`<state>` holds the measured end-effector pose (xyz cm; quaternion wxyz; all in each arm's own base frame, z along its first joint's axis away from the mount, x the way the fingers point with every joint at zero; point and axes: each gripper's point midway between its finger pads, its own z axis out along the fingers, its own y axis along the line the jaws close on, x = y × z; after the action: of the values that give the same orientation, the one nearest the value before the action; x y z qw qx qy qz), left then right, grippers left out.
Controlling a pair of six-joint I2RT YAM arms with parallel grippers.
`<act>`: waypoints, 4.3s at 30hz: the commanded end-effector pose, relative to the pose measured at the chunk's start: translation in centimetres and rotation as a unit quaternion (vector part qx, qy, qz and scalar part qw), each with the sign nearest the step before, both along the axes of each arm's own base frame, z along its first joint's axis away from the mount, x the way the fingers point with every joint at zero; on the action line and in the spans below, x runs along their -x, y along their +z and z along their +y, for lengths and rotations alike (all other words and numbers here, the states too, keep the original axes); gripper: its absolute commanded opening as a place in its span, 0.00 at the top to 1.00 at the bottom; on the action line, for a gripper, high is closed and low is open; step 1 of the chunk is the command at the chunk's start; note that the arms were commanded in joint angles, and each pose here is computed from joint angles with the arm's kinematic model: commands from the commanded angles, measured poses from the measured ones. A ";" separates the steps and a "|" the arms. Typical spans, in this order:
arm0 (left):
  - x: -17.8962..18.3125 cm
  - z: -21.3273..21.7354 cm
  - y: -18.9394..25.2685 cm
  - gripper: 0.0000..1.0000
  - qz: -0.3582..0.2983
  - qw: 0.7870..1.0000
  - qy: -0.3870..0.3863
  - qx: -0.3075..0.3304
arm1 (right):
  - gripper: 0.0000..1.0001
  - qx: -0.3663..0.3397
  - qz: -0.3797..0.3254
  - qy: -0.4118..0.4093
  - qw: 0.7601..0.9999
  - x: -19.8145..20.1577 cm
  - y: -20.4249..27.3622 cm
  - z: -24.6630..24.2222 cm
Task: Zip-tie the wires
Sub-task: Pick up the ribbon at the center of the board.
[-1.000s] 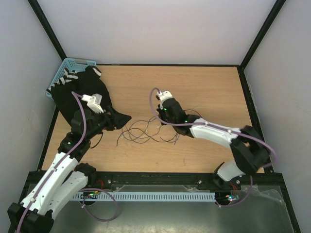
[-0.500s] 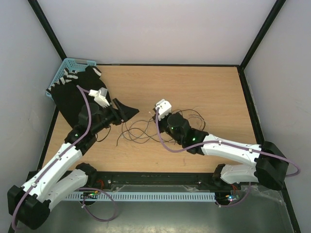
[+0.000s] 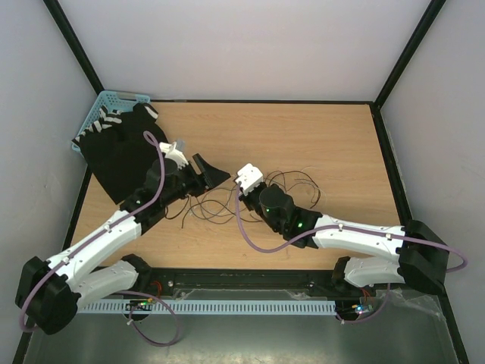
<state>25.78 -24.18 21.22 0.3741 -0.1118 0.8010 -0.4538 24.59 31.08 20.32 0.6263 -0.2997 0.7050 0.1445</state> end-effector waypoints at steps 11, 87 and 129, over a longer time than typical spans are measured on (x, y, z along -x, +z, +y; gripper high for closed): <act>-1.1 -3.3 2.3 0.40 -0.027 0.999 -0.008 0.018 | 1.00 -0.015 -0.017 0.015 1.000 0.6 0.8 0.7; 14.7 -5.2 15.0 1.00 -0.425 0.776 -0.462 0.057 | 0.96 -0.252 0.120 0.435 0.856 14.5 10.8 0.2; 8.8 -6.8 9.1 0.84 -0.368 0.870 -0.329 0.013 | 1.00 -0.271 0.151 0.311 0.898 10.3 8.8 -1.1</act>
<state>16.64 -30.73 30.08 0.4595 0.3339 0.5959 -0.5677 14.17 30.12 28.30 0.4786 -0.3021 0.6059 0.5591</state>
